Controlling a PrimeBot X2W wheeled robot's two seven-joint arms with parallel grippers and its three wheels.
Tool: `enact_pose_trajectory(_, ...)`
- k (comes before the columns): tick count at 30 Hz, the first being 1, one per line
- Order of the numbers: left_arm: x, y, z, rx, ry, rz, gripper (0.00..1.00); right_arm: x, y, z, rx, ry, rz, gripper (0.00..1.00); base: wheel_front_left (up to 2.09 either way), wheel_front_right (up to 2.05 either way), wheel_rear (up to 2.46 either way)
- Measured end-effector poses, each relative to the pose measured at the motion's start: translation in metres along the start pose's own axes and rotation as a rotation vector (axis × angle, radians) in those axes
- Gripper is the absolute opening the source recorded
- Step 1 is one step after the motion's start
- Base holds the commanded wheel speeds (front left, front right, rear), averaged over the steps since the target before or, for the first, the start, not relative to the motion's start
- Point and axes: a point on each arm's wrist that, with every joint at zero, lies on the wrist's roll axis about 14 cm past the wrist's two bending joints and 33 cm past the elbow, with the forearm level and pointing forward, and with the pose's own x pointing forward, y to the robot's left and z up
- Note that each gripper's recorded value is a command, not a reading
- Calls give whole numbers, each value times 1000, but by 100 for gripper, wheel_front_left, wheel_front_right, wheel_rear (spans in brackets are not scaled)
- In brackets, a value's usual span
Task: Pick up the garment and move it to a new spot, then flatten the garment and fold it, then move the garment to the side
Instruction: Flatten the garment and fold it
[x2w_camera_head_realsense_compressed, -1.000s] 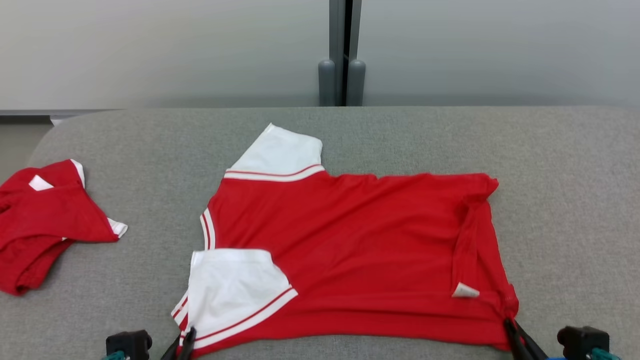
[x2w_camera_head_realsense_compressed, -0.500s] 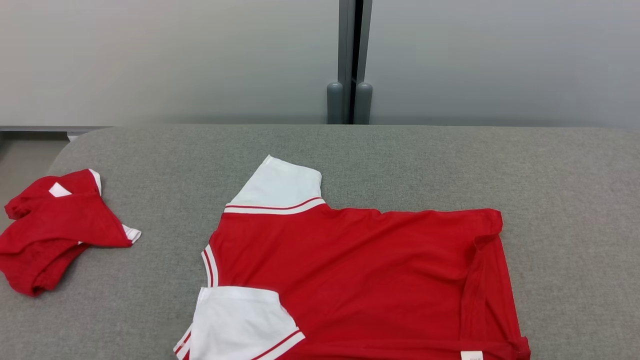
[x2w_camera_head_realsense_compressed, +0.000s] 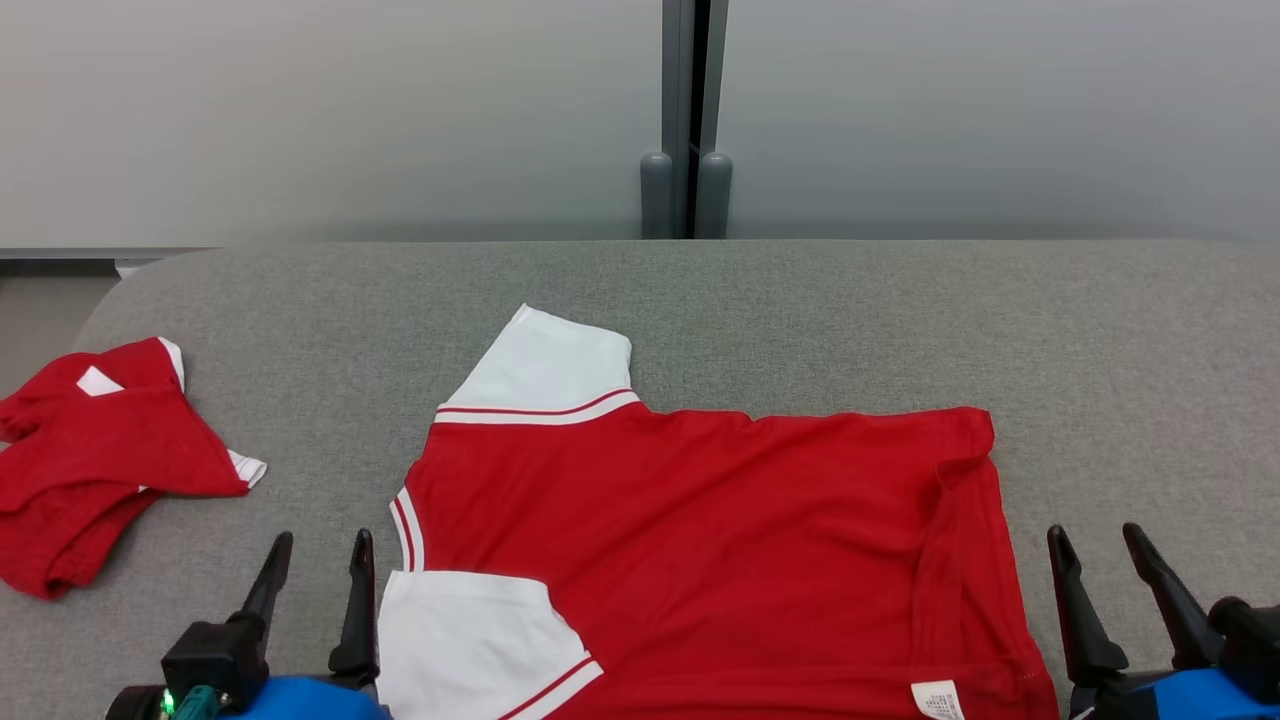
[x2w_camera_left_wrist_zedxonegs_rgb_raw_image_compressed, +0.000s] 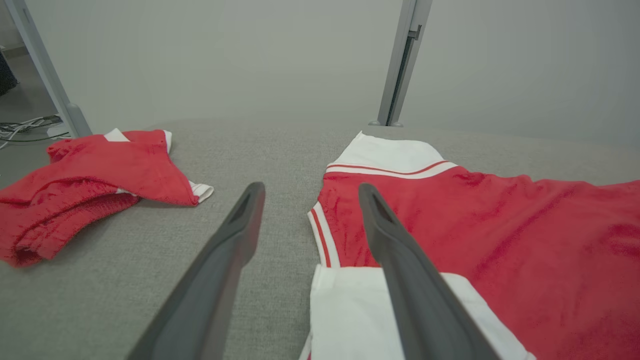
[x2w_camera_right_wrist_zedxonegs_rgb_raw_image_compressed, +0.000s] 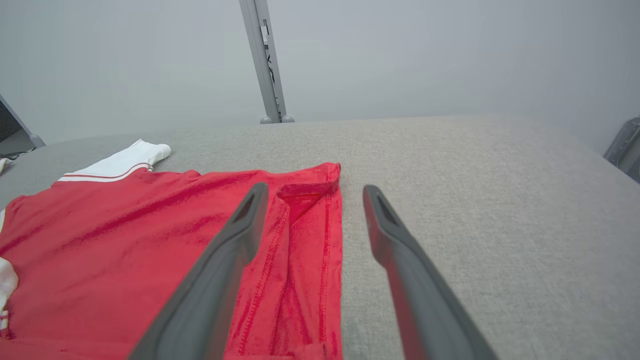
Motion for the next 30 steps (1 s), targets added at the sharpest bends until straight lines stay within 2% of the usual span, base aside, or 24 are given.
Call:
enact_pose_trajectory(4,9,-2,26,36,-77,-12,100,6,6,29,-29,-66,19,100,0,0,0)
enact_pose_trajectory(8,10,-1,32,55,-83,-10,100,5,9,37,-39,-78,25,100,0,0,0)
enact_pose_trajectory(17,18,2,33,64,-63,-2,100,9,12,35,-27,-59,25,100,0,0,0)
enact_pose_trajectory(24,79,-22,54,80,-76,-119,100,28,8,22,-26,-22,13,100,0,0,0)
enact_pose_trajectory(30,151,-54,46,96,-2,-241,100,54,3,3,-33,25,0,100,0,0,0)
